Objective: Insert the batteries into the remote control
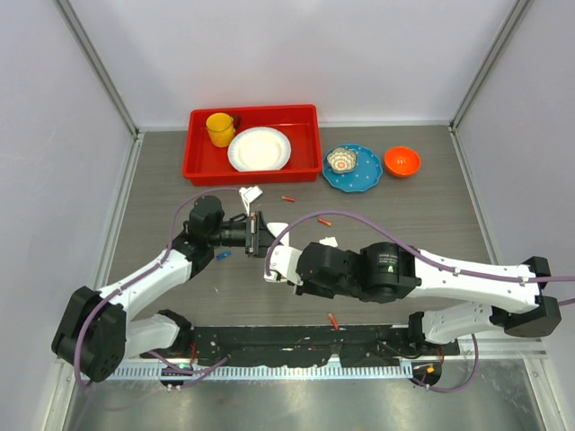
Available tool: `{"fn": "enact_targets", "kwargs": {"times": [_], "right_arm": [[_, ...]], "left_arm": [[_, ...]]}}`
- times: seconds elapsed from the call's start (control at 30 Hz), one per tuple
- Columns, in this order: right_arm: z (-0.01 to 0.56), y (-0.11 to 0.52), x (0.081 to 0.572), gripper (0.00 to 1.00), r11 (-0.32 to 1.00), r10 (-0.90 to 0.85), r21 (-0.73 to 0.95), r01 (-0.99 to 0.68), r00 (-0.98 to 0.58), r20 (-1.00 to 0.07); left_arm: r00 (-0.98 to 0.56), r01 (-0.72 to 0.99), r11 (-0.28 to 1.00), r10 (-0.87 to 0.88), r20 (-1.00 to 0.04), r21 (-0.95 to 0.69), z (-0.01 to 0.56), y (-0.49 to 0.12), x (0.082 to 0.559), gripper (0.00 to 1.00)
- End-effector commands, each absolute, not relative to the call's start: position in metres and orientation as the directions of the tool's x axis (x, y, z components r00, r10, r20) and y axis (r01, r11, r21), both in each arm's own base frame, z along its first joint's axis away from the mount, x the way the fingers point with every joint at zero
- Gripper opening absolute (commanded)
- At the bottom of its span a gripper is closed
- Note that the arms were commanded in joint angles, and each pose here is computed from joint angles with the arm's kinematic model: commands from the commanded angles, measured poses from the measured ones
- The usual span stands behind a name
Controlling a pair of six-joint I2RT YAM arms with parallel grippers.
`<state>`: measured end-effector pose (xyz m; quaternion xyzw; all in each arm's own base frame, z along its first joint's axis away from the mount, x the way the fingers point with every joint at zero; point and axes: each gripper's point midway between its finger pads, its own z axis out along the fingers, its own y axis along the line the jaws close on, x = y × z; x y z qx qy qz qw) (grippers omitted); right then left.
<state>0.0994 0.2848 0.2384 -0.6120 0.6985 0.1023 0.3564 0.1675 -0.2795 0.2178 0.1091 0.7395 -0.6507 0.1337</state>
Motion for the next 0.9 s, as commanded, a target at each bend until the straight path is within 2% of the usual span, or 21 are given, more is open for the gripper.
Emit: {"fn": "enact_targets", "kwargs": {"times": [0.0, 0.4, 0.6, 0.87], "right_arm": [[0.238, 0.284, 0.1, 0.01, 0.191, -0.799, -0.335, -0.922, 0.052, -0.599], [0.228, 0.32, 0.088, 0.01, 0.09, -0.792, -0.324, -0.942, 0.13, -0.597], [0.227, 0.335, 0.086, 0.01, 0.082, -0.773, -0.314, -0.946, 0.139, -0.62], [0.219, 0.342, 0.086, 0.01, 0.058, -0.787, -0.321, -0.945, 0.154, -0.597]], "left_arm": [[-0.928, 0.372, 0.125, 0.071, -0.366, -0.92, 0.216, -0.286, 0.155, 0.0], [-0.923, 0.379, 0.113, 0.126, -0.365, -0.919, 0.208, -0.295, 0.141, 0.0], [-0.923, 0.375, 0.105, 0.134, -0.36, -0.921, 0.207, -0.298, 0.141, 0.0], [-0.922, 0.375, 0.085, 0.133, -0.363, -0.923, 0.209, -0.3, 0.14, 0.0]]}}
